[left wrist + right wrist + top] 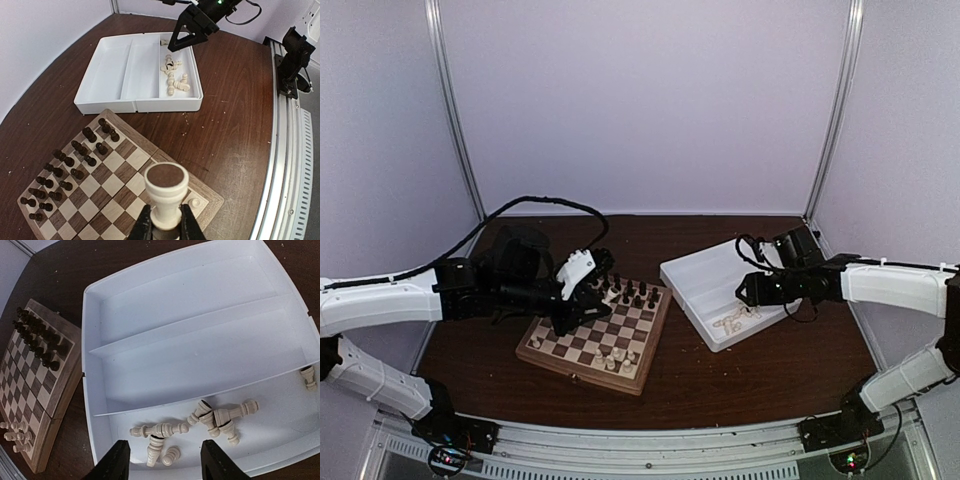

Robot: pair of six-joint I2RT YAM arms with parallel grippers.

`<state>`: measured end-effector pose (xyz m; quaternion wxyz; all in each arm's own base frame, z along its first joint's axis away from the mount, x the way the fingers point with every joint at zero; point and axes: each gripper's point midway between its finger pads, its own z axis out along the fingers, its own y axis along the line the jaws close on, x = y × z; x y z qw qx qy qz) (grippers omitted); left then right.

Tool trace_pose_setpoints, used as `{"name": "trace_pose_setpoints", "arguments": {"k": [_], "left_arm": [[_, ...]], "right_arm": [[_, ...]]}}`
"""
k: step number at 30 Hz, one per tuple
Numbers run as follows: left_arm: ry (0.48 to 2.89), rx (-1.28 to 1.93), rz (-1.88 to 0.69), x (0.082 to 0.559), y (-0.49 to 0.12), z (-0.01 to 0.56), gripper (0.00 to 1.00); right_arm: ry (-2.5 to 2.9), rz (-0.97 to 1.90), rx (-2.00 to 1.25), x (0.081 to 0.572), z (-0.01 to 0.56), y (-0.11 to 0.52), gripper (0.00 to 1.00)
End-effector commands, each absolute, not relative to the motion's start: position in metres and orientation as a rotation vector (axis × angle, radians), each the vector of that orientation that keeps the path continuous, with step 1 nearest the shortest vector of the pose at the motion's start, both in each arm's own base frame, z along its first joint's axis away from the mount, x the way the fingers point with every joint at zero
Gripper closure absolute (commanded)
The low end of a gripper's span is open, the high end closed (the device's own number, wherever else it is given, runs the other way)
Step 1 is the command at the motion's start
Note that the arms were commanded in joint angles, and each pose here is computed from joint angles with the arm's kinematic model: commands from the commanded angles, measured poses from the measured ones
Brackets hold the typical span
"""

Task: Set up the chess pieces on the board
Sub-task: Place the chess piece on the chessboard.

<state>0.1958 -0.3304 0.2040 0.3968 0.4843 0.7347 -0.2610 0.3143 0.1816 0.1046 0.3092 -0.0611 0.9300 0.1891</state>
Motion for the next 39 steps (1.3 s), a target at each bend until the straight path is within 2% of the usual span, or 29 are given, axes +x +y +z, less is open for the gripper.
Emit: {"name": "trace_pose_setpoints", "arguments": {"k": [1,9,13,15,18,19,39], "left_arm": [[1.847,1.21,-0.655,0.196,-0.327,0.208,0.96],[1.816,1.244,-0.624,0.191,-0.325,0.207,0.97],[1.795,1.257,-0.608,0.188,-0.324,0.208,0.97],[1.788,1.26,-0.601,0.187,-0.324,0.209,0.98],[1.775,1.27,-0.599,0.184,-0.326,0.21,0.98],[1.773,1.271,-0.598,0.184,-0.327,0.211,0.98],[1.742,1.309,-0.556,0.184,-0.336,0.209,0.98]], "right_arm": [[2.412,0.482,-0.217,0.312,0.139,0.184,0.45],[2.312,0.699,-0.322,0.293,0.201,0.231,0.39],[2.255,0.839,-0.406,0.277,0.228,0.263,0.32],[2.224,0.915,-0.452,0.268,0.239,0.279,0.24],[2.183,0.99,-0.516,0.253,0.248,0.298,0.02],[2.177,0.999,-0.53,0.25,0.249,0.302,0.0],[2.116,1.208,-0.626,0.205,0.256,0.349,0.0]]}}
